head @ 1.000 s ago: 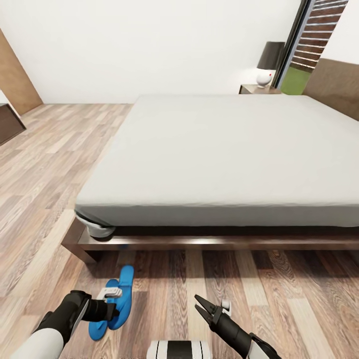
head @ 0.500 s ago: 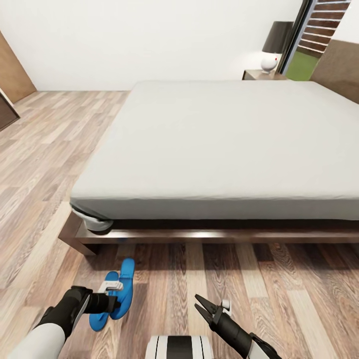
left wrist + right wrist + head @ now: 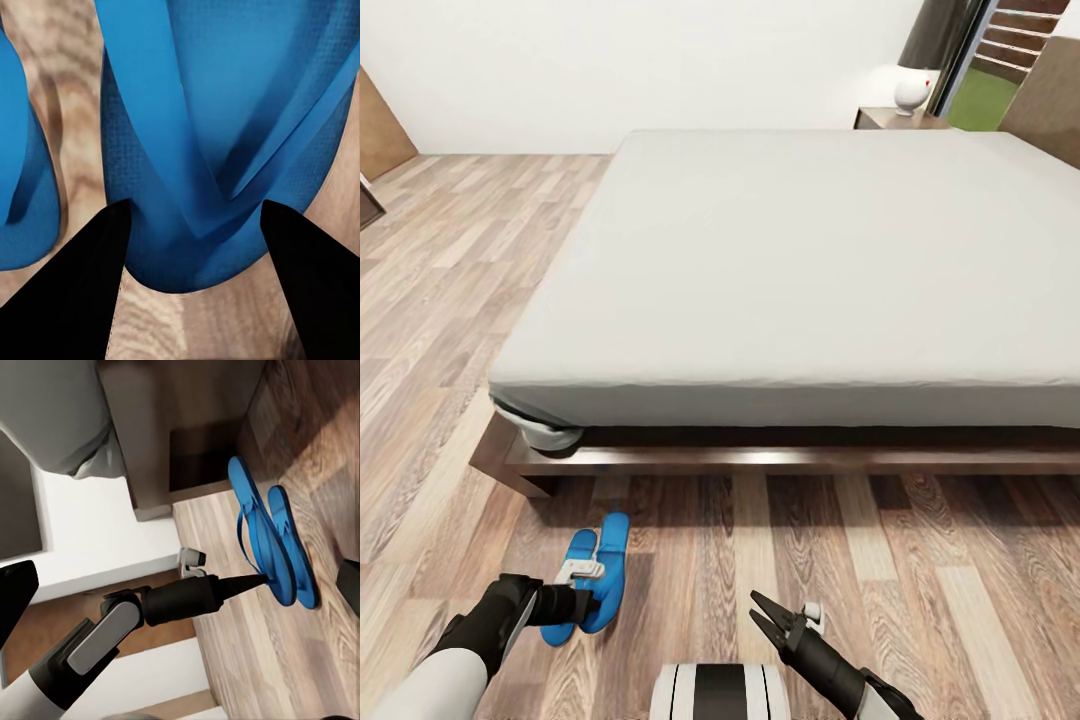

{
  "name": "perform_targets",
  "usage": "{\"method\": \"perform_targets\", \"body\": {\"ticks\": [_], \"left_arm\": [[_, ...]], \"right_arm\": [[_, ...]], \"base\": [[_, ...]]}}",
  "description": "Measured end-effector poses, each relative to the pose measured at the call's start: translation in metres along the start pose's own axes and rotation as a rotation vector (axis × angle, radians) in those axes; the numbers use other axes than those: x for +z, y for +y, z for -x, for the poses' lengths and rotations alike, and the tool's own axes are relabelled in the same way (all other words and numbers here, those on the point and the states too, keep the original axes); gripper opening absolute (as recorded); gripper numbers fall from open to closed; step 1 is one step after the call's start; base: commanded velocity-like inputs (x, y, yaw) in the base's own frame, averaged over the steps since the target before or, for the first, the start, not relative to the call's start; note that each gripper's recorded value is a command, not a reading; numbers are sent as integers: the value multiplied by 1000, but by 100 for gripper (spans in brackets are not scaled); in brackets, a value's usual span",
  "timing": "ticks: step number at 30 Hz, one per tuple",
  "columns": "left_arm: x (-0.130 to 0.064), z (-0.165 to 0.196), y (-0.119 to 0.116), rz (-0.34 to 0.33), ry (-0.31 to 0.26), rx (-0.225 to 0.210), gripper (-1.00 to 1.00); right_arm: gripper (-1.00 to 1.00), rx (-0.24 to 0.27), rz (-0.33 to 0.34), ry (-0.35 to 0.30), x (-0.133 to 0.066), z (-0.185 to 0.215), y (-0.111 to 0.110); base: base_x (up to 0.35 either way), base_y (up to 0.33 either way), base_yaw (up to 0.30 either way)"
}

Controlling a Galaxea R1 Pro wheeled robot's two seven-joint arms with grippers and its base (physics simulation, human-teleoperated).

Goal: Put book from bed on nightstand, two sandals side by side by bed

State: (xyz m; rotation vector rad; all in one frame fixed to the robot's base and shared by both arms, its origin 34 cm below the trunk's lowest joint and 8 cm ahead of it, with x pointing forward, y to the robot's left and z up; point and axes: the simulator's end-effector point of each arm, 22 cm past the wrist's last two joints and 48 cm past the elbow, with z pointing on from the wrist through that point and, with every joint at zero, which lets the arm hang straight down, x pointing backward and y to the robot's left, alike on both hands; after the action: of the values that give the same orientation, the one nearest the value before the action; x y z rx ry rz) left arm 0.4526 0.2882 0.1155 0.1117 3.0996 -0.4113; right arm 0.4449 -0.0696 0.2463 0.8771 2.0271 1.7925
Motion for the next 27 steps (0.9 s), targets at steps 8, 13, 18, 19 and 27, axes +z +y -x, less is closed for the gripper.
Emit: {"method": "perform_targets", "body": {"ticks": [8,13,18,19,27], "left_arm": [[12,-7,3,0,6,7,-100],[20,-7,6,1,-16,27,-100],[25,-12,14,10,-12,30,-100],[26,-13,15,11,-13,31,-100],[37,-22,19,11,-2,36,-100]], "right_arm": [[100,26,-21,3,-3,-5,-15],[100,43,-34,4,-5,-8,-23],[100,58,-47,4,-7,-11,-32],[100,62,-50,5,-7,-12,-34],[100,89,-70,6,-11,-17,-48]], "base": [[0,0,0],[0,0,0],[0,0,0],[0,0,0],[0,0,0]]}}
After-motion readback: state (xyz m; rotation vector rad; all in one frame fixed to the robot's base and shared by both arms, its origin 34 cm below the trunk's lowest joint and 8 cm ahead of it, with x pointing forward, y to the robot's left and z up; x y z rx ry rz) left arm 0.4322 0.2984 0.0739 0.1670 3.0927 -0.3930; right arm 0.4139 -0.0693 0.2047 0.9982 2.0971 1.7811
